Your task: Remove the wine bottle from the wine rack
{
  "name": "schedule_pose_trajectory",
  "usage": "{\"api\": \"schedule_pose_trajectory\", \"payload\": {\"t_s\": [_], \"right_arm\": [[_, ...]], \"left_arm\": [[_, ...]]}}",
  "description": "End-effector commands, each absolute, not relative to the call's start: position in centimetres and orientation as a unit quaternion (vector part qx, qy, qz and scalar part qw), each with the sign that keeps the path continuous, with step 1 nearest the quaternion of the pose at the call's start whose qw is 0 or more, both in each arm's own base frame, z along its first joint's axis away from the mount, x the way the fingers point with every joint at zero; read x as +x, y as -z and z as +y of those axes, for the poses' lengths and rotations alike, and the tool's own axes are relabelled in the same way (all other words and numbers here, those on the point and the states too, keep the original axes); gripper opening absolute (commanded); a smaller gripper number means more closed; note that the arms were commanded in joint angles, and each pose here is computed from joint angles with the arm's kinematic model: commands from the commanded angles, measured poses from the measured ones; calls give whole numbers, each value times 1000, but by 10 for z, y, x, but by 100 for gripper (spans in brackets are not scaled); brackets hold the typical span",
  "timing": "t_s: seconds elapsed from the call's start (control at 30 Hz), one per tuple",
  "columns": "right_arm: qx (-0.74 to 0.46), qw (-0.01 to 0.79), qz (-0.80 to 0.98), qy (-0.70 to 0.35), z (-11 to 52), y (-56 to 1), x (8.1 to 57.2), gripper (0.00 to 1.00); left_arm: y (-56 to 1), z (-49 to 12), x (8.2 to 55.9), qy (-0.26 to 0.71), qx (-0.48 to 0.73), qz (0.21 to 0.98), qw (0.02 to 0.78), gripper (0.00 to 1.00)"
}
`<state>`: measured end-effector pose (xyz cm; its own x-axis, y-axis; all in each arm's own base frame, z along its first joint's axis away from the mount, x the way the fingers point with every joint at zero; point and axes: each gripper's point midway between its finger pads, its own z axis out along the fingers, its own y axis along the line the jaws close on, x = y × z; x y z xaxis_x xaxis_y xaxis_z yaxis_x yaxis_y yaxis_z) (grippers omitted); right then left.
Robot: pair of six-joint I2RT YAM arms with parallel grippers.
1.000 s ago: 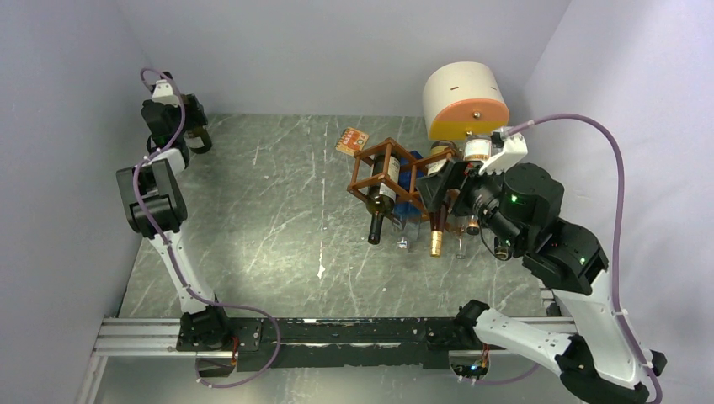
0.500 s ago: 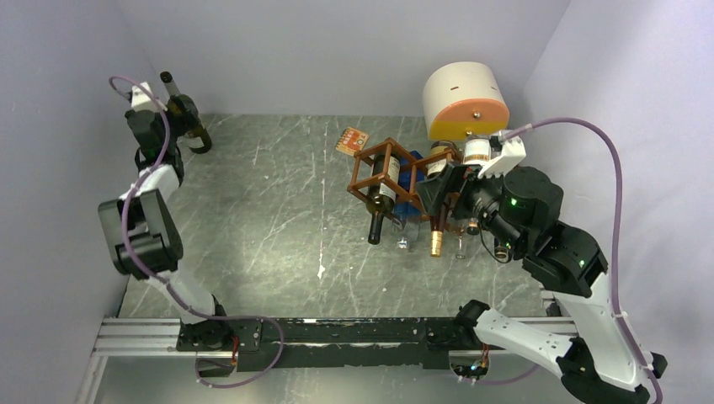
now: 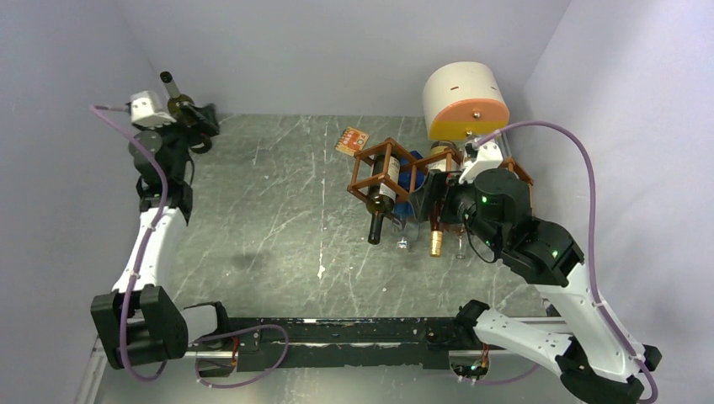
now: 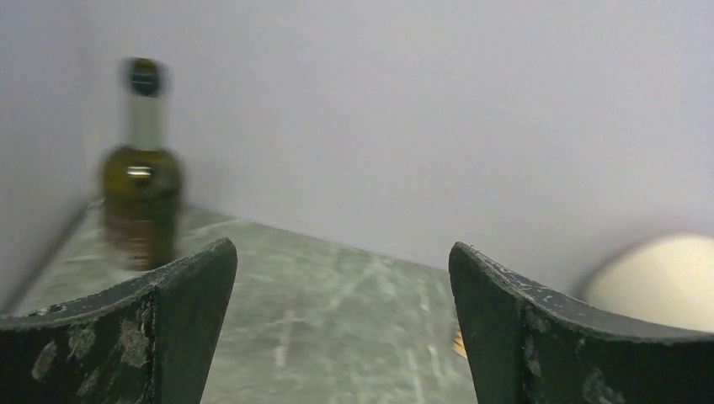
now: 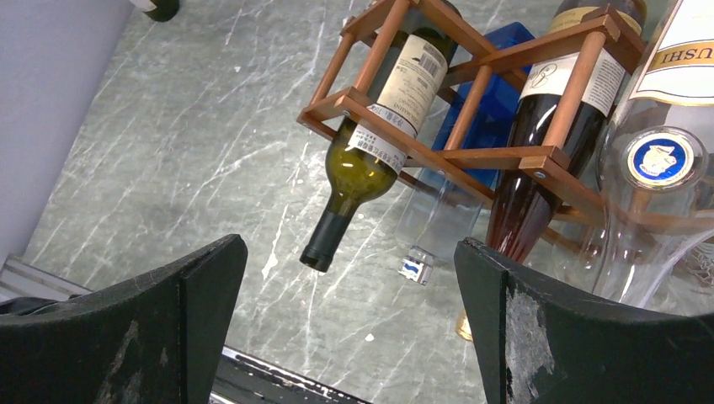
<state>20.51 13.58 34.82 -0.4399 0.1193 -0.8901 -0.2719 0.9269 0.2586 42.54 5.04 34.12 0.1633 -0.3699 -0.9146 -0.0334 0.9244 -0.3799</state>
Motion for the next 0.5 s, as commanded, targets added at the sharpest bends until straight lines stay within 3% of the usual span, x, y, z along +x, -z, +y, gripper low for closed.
{"api": "schedule_pose_trajectory", "payload": {"t_s": [0.0,0.27,0.47], "right_arm": [[-19,541,820,-185,128,-355,206,100],[4,494,845,-203,147,-312,210,100],[17,455,871,-184,156,-275,218,100]], "left_arm": [[-349,-37,422,201,-56,644,736,99],[-359,-153,394,300,94,621,717,99],[-361,-175,364,346,132,608,702,99]]}}
